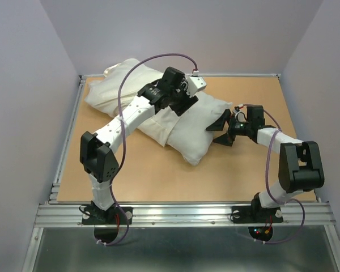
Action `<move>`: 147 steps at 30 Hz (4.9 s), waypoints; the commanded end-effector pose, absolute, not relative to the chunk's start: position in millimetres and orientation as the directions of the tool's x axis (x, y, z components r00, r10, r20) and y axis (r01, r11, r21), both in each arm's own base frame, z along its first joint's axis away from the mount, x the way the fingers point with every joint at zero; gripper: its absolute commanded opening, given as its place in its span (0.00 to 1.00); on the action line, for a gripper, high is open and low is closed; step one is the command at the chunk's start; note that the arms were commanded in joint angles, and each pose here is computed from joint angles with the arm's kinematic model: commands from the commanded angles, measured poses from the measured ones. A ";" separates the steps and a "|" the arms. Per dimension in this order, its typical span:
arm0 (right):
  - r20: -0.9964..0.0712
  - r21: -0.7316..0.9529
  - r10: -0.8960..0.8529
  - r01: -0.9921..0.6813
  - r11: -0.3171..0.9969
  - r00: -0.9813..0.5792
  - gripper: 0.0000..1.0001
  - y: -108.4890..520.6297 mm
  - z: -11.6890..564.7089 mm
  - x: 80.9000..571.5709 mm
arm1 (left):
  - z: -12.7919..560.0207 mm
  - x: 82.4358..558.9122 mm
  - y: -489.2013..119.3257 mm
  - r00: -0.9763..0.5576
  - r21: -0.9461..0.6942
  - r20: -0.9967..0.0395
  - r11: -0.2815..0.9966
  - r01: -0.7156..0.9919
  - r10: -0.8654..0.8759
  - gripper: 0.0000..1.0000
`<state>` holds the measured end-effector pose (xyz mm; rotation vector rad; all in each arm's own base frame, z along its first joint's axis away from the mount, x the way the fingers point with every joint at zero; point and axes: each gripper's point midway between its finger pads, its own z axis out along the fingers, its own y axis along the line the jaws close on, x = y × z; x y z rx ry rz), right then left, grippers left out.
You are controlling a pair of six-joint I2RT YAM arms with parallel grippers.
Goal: Put the pillow into the pillowcase
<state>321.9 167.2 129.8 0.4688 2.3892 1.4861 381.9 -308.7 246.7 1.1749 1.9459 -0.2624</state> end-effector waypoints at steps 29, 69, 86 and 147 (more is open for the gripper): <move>0.094 0.991 0.548 0.025 -0.132 -0.831 0.01 237.3 269.3 409.6 | 349.8 265.3 -433.6 0.015 -0.010 -0.912 -0.058 0.998 0.411 0.00; -0.433 0.892 0.238 -0.375 0.254 -0.869 0.01 285.4 139.5 349.4 | 340.0 416.7 -269.7 -0.369 -0.020 -0.878 0.745 0.666 0.306 0.74; -0.638 0.737 0.060 -0.587 0.336 -0.767 0.01 301.1 147.1 321.2 | 223.1 451.3 -204.2 -0.631 0.038 -0.693 0.891 0.452 0.349 0.70; -0.644 -0.685 -0.587 -0.711 0.157 0.491 0.73 234.3 167.6 344.8 | 236.9 243.2 -282.8 0.181 0.212 -0.820 -0.006 0.977 0.542 0.46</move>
